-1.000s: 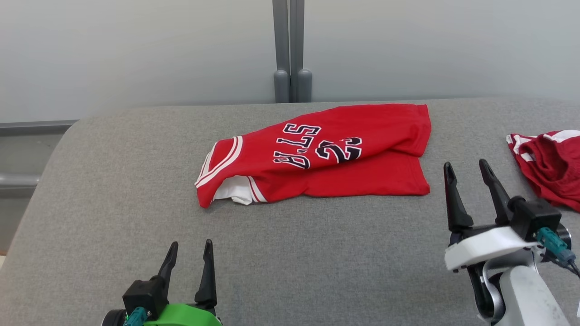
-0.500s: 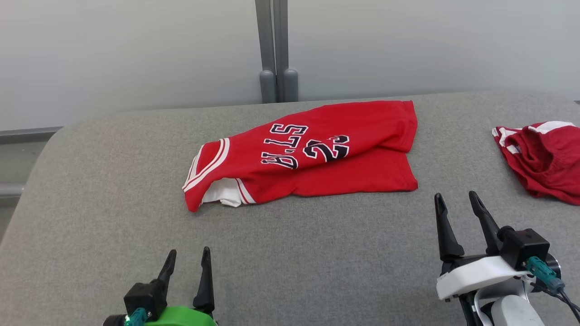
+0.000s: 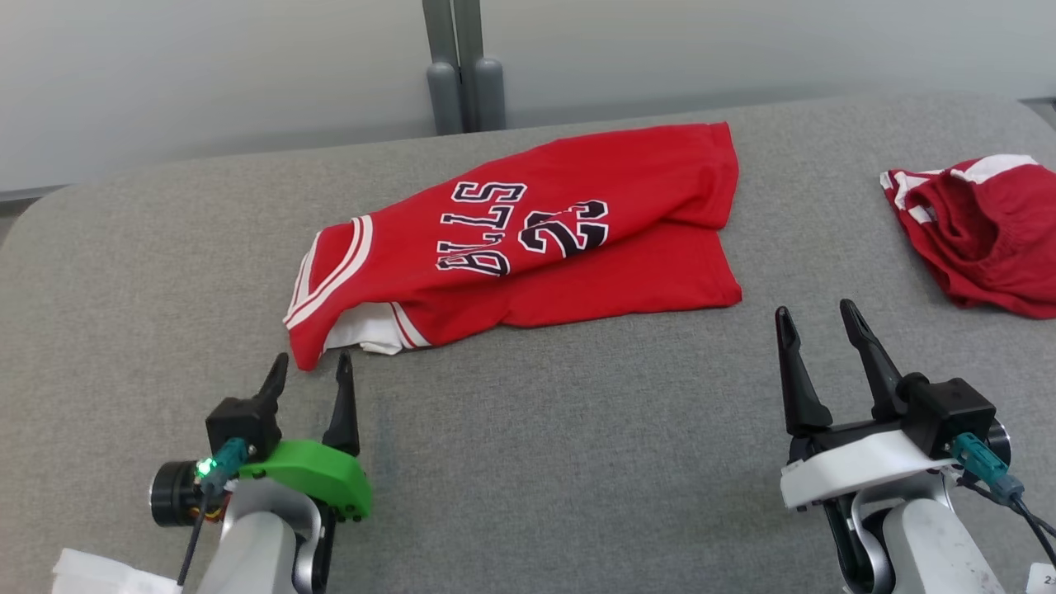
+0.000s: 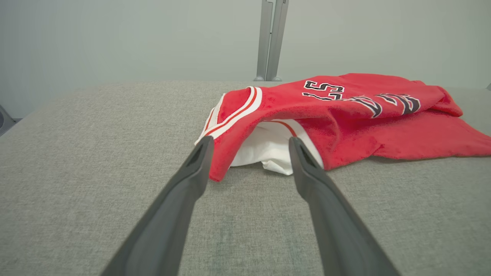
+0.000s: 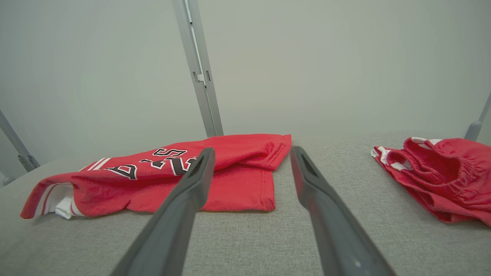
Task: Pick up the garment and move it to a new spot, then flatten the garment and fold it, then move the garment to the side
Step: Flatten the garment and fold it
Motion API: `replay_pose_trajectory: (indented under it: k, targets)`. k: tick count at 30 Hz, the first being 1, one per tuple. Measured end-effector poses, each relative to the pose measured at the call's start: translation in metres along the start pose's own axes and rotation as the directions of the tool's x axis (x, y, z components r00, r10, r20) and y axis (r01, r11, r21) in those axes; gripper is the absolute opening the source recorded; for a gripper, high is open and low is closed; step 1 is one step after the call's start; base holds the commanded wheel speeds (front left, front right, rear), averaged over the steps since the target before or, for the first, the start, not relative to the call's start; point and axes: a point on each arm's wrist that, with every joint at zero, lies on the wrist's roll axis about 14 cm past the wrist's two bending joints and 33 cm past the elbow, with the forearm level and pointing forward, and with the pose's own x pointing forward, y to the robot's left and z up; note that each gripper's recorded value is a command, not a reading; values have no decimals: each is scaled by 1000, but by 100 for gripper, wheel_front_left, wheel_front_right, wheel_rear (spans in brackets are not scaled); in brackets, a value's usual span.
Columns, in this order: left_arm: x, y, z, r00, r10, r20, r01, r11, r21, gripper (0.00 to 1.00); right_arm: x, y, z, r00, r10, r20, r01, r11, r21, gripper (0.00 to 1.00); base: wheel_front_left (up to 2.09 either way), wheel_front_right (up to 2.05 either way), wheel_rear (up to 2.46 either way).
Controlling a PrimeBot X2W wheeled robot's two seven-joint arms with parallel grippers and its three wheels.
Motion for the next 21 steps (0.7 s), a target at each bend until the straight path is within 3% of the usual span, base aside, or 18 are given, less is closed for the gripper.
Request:
replay_pose_trajectory:
  k: [8, 10, 12, 14, 15, 21]
  targets:
    - [42, 19, -31, 991, 39, -126, -33, 998, 51, 100, 5, -23, -8, 998, -58, -19, 58, 998, -24, 100, 0, 0, 0]
    - [46, 17, -43, 985, 33, -167, -24, 998, 55, 81, 3, -30, -11, 996, -79, -28, 78, 996, -31, 100, 0, 0, 0]
    - [50, 17, -53, 980, 30, -198, -19, 998, 60, 47, 1, -36, -14, 994, -97, -40, 96, 995, -36, 100, 0, 0, 0]
    - [56, 19, -55, 978, 37, -205, -24, 998, 63, 29, 0, -40, -17, 993, -107, -47, 105, 994, -39, 100, 0, 0, 0]
    - [59, 20, -54, 978, 42, -204, -29, 997, 66, 4, 0, -41, -17, 993, -111, -49, 109, 993, -41, 100, 0, 0, 0]
    - [67, 24, -39, 986, 43, -160, -30, 996, 81, 0, 4, -39, -16, 994, -103, -42, 101, 994, -39, 100, 0, 0, 0]
